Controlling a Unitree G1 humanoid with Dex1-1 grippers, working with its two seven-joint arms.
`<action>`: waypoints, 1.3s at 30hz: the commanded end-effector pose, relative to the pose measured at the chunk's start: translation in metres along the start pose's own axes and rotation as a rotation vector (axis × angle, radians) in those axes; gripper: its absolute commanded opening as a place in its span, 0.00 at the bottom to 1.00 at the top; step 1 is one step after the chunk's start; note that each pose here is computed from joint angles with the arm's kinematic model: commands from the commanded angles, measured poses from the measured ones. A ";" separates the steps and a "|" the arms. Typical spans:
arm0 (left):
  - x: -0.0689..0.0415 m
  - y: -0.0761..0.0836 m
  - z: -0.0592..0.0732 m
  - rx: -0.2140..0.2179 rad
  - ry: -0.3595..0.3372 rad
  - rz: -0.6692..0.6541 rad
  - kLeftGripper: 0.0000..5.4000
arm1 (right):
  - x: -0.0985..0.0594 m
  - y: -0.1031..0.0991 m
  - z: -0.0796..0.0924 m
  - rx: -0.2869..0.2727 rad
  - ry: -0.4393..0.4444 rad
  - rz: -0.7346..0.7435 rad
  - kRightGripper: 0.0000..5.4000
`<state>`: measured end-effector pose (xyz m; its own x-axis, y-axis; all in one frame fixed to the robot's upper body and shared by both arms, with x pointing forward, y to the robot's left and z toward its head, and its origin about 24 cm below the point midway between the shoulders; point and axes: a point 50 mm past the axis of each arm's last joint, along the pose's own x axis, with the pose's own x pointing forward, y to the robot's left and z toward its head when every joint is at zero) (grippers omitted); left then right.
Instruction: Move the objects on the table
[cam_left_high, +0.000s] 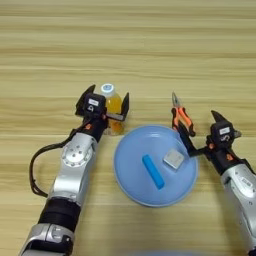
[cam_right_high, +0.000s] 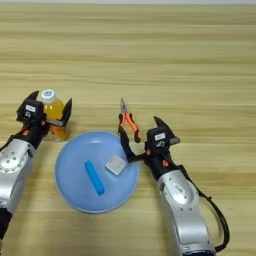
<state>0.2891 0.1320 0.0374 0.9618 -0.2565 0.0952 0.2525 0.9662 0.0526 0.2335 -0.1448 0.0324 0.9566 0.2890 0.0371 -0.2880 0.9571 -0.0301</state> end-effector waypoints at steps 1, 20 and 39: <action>0.003 0.000 0.002 0.005 -0.010 0.002 0.97 | 0.001 0.000 0.003 -0.004 -0.011 -0.001 1.00; 0.004 0.002 -0.008 0.002 0.019 0.000 0.66 | 0.002 -0.001 0.005 -0.005 -0.018 -0.003 1.00; 0.000 -0.009 0.045 0.015 -0.177 -0.041 0.66 | 0.002 0.004 0.007 -0.019 -0.027 0.021 1.00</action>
<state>0.2855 0.1276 0.0697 0.9339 -0.2775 0.2255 0.2685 0.9607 0.0700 0.2334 -0.1427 0.0348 0.9535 0.2981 0.0457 -0.2965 0.9543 -0.0381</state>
